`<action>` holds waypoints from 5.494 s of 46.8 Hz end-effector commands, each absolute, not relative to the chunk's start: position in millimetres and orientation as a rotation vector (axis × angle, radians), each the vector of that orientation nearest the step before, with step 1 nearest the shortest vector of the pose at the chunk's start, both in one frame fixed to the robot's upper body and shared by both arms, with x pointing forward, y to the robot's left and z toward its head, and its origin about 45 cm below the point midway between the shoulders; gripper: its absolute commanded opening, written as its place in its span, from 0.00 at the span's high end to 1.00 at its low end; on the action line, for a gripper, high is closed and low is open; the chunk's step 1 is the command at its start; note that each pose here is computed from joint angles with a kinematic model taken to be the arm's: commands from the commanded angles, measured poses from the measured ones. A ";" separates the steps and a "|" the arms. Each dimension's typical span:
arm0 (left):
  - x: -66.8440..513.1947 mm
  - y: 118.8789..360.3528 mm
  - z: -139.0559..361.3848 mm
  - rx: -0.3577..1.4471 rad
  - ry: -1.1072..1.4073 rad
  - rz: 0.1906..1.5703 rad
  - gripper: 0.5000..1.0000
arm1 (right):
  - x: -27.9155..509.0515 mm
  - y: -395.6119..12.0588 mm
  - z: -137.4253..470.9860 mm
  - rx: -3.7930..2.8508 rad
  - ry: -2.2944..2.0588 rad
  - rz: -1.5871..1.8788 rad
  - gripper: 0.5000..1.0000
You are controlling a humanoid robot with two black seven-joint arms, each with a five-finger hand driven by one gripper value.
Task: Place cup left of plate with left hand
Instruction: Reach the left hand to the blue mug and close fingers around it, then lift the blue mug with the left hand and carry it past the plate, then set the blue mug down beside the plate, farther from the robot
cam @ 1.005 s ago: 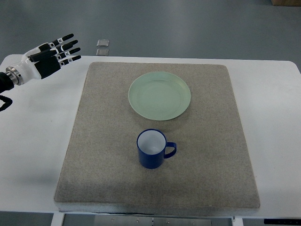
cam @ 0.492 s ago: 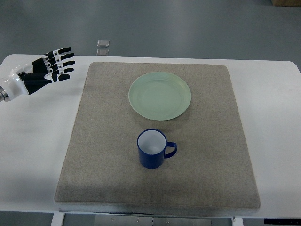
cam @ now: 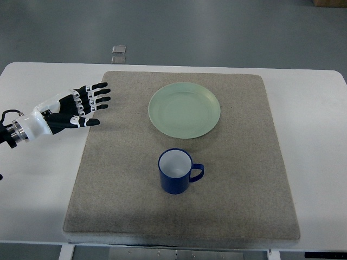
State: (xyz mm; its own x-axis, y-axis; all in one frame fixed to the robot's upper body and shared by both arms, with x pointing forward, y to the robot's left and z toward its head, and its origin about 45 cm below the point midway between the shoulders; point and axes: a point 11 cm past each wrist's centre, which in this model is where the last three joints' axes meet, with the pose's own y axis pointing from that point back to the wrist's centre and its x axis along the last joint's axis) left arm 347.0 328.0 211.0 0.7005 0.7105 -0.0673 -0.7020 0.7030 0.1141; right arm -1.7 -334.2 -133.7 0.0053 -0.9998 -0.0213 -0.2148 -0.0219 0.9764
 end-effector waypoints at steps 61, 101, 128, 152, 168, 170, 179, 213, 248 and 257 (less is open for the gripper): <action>297.4 200.5 160.4 0.062 0.146 0.473 0.01 | -1.7 -334.2 -133.7 1.385 -1.354 -1.113 0.14; 303.6 173.9 156.9 0.063 0.142 0.425 0.05 | -1.8 -334.2 -133.7 1.386 -1.353 -1.112 0.14; 304.5 172.7 157.2 0.091 0.108 0.408 0.28 | -1.7 -334.2 -133.7 1.385 -1.354 -1.113 0.14; 306.3 172.3 160.8 0.088 0.098 0.404 0.84 | -1.7 -334.2 -133.7 1.385 -1.354 -1.113 0.14; 340.8 187.9 202.2 0.015 0.011 0.482 1.00 | -1.7 -334.2 -133.7 1.385 -1.354 -1.113 0.14; 348.6 195.7 212.0 -0.002 -0.010 0.511 1.00 | -1.7 -334.2 -133.7 1.385 -1.354 -1.113 0.14; 376.4 242.0 252.7 -0.039 -0.110 0.642 1.00 | -1.7 -334.2 -133.7 1.385 -1.354 -1.113 0.14; 408.2 332.1 216.4 0.080 -0.117 1.078 1.00 | -1.7 -334.2 -133.7 1.385 -1.354 -1.113 0.14; 413.2 331.0 182.2 0.094 -0.035 1.168 0.72 | -1.7 -334.2 -133.7 1.385 -1.354 -1.113 0.14; 412.8 331.5 182.1 0.095 -0.036 1.168 0.08 | -1.7 -334.2 -133.7 1.385 -1.354 -1.113 0.14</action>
State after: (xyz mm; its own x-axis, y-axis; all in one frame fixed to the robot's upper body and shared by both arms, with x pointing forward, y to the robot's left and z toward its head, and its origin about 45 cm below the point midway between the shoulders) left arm 413.2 331.0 182.2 0.3922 0.9167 0.0767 -0.9197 0.3888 0.0552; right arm -2.2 -334.1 -133.8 0.0053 -0.9998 -0.0215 -0.2138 -0.0221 0.9766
